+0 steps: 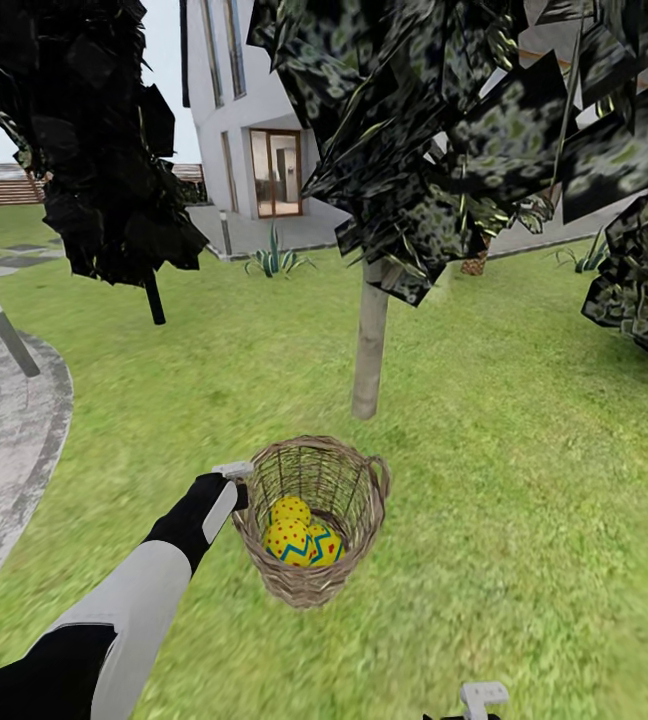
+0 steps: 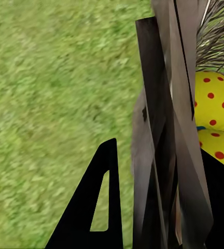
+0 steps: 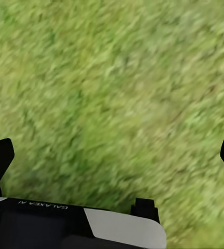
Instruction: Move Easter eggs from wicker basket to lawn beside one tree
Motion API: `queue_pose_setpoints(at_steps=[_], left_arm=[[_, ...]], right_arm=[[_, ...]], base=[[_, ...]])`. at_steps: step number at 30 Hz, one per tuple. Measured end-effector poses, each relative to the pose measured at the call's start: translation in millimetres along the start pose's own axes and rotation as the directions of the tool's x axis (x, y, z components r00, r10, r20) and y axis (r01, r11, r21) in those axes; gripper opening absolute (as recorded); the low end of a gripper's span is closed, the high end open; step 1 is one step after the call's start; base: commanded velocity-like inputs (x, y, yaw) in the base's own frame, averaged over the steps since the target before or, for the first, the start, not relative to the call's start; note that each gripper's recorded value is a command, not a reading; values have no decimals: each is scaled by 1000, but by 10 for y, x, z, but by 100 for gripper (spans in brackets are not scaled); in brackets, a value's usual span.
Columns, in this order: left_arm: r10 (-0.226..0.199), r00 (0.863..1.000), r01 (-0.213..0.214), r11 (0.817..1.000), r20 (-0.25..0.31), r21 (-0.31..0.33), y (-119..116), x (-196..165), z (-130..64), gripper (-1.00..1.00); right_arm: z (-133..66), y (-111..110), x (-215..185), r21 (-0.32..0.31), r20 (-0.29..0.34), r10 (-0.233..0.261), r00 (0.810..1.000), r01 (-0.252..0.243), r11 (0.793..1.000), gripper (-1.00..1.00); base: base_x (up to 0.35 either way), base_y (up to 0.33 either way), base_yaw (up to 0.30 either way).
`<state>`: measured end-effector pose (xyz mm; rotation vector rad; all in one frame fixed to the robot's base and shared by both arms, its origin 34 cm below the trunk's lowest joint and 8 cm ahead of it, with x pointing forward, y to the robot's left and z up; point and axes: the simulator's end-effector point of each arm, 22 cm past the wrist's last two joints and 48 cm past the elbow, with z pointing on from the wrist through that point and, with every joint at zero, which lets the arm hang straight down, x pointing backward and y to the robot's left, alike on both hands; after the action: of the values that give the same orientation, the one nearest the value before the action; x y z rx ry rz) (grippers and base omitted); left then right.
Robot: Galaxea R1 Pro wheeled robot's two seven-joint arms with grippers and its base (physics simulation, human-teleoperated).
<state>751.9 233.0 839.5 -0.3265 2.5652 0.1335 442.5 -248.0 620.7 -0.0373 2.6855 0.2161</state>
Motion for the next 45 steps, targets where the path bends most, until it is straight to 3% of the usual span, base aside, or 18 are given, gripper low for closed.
queue_pose_setpoints(at_steps=[25, 28, 31, 45], left_arm=[[-3, 1000, 3, 1000, 20, 4, -23, -37, 91, -100], [-45, 999, 45, 999, 9, 10, 15, -22, 101, -100], [-58, 998, 58, 998, 3, 8, 38, -10, 106, -100], [-58, 998, 58, 998, 3, 8, 43, -10, 106, -100]], right_arm=[[163, -25, -63, 0, 20, -6, 1000, 6, 1000, 100], [161, -23, -63, -1, 20, -5, 1000, 6, 1000, 100], [159, -24, -63, 0, 21, -6, 1000, 6, 1000, 100], [159, -25, -63, 0, 21, -5, 1000, 5, 1000, 100]], base=[[2, 0, 0], [219, 0, 0], [328, 0, 0], [339, 0, 0]])
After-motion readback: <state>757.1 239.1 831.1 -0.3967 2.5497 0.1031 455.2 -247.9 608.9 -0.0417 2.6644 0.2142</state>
